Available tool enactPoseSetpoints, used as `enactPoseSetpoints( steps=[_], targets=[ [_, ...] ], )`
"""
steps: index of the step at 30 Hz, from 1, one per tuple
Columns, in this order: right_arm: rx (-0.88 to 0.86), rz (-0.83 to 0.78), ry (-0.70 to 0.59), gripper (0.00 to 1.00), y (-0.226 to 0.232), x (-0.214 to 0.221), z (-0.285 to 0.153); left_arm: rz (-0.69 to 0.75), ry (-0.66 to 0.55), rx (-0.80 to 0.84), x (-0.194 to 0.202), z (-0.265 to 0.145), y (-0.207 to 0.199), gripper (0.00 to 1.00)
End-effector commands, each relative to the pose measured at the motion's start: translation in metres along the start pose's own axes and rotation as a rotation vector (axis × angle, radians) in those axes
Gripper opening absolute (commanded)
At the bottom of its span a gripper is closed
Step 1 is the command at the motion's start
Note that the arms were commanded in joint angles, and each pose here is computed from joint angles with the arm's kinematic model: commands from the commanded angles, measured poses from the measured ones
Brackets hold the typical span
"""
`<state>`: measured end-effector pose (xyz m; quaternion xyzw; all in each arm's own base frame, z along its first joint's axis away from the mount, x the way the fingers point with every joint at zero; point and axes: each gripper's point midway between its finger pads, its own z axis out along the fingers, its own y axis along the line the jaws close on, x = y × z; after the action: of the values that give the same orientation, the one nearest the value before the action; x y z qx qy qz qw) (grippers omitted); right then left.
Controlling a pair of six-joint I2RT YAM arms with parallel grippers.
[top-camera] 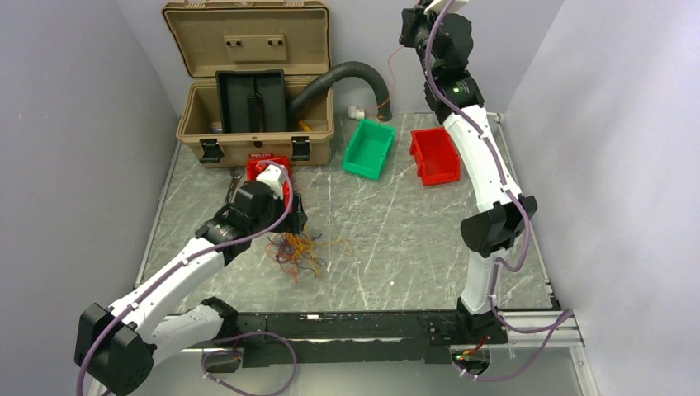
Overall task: Untangle the cables
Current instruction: Place the cable in the bin.
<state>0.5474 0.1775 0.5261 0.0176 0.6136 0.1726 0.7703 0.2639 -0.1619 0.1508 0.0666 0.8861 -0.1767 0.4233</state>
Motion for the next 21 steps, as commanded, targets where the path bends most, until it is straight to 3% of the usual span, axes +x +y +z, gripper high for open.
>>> enactPoseSetpoints(
  steps=[1, 14, 18, 21],
  targets=[
    [-0.014, -0.005, 0.005, 0.0, -0.001, 0.016, 0.003, 0.001, -0.052, 0.022, -0.02, 0.0, -0.009, 0.91],
    [0.022, 0.001, 0.217, 0.0, -0.03, 0.144, -0.029, 0.01, -0.038, 0.002, -0.019, 0.004, -0.005, 0.92],
    [-0.158, -0.08, 0.346, 0.0, -0.011, 0.193, -0.037, 0.006, -0.032, 0.01, -0.017, 0.006, -0.007, 0.92],
    [-0.17, -0.084, 0.434, 0.0, -0.012, 0.225, -0.03, 0.0, -0.029, 0.014, -0.016, 0.007, -0.007, 0.92]
  ],
)
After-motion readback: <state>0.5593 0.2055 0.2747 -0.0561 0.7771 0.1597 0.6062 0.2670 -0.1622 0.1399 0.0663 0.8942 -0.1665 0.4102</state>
